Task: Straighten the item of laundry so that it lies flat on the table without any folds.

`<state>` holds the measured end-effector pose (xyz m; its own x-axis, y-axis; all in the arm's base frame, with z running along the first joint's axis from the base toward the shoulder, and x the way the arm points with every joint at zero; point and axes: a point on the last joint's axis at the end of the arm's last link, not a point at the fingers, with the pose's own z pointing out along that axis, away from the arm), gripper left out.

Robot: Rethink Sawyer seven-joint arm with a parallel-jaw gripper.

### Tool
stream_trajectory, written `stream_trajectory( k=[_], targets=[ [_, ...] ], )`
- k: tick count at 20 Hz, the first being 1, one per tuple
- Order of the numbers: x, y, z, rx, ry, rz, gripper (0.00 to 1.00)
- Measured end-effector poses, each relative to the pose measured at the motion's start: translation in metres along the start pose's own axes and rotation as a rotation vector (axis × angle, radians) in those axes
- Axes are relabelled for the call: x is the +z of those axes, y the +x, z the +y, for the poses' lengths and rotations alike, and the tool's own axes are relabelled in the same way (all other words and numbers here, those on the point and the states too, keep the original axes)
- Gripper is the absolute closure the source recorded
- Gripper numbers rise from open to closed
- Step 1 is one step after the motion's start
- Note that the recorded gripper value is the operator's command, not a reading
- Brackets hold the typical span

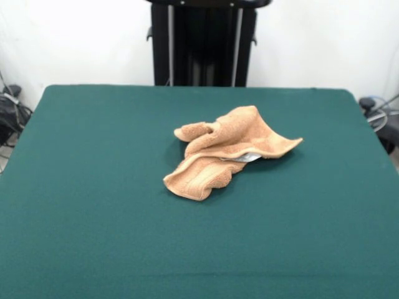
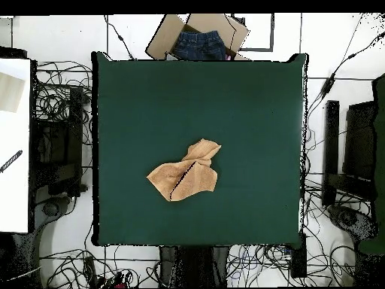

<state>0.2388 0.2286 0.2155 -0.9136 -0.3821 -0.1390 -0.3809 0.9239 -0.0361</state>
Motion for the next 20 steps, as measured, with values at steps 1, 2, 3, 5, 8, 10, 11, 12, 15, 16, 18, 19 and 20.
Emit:
stream_trajectory(
  k=[1,2,3,5,8,10,11,12,15,16,18,19,20],
  targets=[
    [-0.002,-0.004,-0.002,0.008,0.003,-0.010,0.00],
    [-0.003,-0.006,-0.004,0.013,0.005,-0.015,0.00],
    [-0.005,-0.010,-0.006,0.022,0.009,-0.023,0.00],
    [-0.010,-0.019,-0.014,0.041,0.020,-0.041,0.00],
    [-0.016,-0.028,-0.024,0.055,0.038,-0.051,0.00],
    [-0.020,-0.031,-0.029,0.054,0.051,-0.052,0.00],
    [-0.022,-0.033,-0.031,0.053,0.059,-0.053,0.00],
    [-0.025,-0.034,-0.033,0.053,0.066,-0.052,0.00],
    [-0.035,-0.037,-0.041,0.050,0.090,-0.044,0.00],
    [-0.040,-0.039,-0.043,0.047,0.100,-0.040,0.00],
    [-0.049,-0.041,-0.047,0.044,0.116,-0.032,0.00],
    [-0.054,-0.042,-0.048,0.042,0.122,-0.028,0.00],
    [-0.058,-0.044,-0.050,0.042,0.127,-0.027,0.00]
  ],
)
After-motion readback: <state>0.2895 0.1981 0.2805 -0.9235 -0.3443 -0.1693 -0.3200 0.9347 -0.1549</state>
